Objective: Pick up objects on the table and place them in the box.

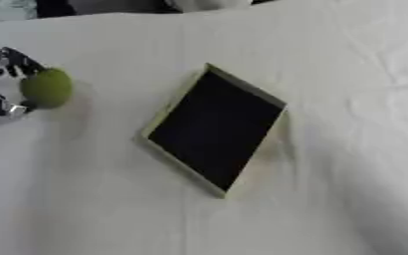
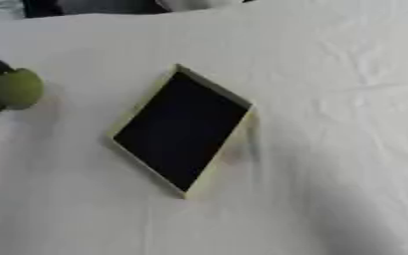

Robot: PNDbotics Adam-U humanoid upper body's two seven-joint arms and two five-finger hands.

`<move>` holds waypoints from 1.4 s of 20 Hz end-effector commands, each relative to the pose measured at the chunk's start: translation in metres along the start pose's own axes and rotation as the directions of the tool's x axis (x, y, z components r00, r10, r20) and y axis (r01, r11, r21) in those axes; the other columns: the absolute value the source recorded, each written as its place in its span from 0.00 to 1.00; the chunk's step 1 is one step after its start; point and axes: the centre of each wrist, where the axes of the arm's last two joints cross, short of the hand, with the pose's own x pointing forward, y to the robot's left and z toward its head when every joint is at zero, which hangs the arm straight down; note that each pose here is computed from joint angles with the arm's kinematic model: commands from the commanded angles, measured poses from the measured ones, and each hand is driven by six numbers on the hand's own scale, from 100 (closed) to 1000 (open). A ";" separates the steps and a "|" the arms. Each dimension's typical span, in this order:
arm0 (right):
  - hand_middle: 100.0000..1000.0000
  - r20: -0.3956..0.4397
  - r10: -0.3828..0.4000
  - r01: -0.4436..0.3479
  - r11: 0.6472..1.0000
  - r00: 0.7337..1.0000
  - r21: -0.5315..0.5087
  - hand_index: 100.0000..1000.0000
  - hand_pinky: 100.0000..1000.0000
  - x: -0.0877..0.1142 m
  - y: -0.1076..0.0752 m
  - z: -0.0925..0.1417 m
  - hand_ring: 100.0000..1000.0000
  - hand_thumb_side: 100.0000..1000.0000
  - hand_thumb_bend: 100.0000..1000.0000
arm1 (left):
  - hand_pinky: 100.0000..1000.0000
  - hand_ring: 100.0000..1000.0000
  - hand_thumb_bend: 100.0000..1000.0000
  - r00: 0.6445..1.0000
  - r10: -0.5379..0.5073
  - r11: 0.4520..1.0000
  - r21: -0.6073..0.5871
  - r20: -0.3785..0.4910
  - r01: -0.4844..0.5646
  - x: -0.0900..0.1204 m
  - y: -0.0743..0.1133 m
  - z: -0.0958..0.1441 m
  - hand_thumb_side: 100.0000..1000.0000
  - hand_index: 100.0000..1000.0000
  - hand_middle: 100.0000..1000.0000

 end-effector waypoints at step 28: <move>0.56 0.030 0.002 -0.003 1.000 1.000 0.023 0.83 0.68 0.006 0.000 -0.007 0.78 0.48 0.00 | 0.95 0.93 0.45 0.987 -0.160 0.985 0.061 -0.013 0.161 0.008 0.022 -0.018 0.00 0.96 0.84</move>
